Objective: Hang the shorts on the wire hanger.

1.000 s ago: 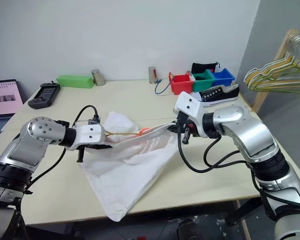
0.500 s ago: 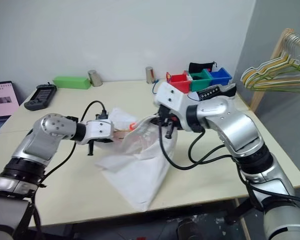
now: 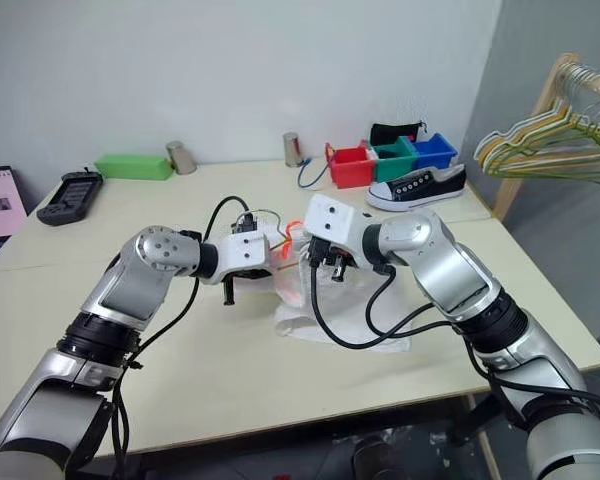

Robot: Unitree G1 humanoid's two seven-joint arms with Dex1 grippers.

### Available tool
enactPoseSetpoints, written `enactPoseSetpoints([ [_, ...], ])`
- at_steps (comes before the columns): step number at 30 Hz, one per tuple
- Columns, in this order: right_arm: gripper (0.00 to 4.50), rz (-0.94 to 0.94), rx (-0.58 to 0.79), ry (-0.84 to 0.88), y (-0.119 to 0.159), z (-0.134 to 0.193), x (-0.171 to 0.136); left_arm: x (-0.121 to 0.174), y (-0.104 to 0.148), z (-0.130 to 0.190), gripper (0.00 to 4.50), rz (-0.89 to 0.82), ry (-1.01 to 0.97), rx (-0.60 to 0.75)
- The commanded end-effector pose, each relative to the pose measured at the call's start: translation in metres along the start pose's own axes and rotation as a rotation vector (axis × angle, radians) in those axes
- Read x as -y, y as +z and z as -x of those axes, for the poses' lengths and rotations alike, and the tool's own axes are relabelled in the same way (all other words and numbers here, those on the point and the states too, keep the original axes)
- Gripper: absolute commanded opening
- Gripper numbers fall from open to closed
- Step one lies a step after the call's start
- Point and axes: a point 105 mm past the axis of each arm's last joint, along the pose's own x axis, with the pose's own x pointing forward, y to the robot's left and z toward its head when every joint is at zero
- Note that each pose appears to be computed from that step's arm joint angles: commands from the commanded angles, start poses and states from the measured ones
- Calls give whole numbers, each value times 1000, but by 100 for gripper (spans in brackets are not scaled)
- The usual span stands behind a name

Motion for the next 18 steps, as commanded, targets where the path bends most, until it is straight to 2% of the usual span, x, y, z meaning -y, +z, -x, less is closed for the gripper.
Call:
enactPoseSetpoints([
  [1,215,39,45,-58,15,22,15,-1,4,9,0,-37,14,7],
  [7,368,72,19,-66,10,33,20,1,2,10,0,-32,14,3],
  [11,446,101,-19,-79,2,37,27,-1,3,11,0,-39,18,4],
  [18,446,170,-148,14,-28,46,19,-6,6,14,0,-55,34,7],
])
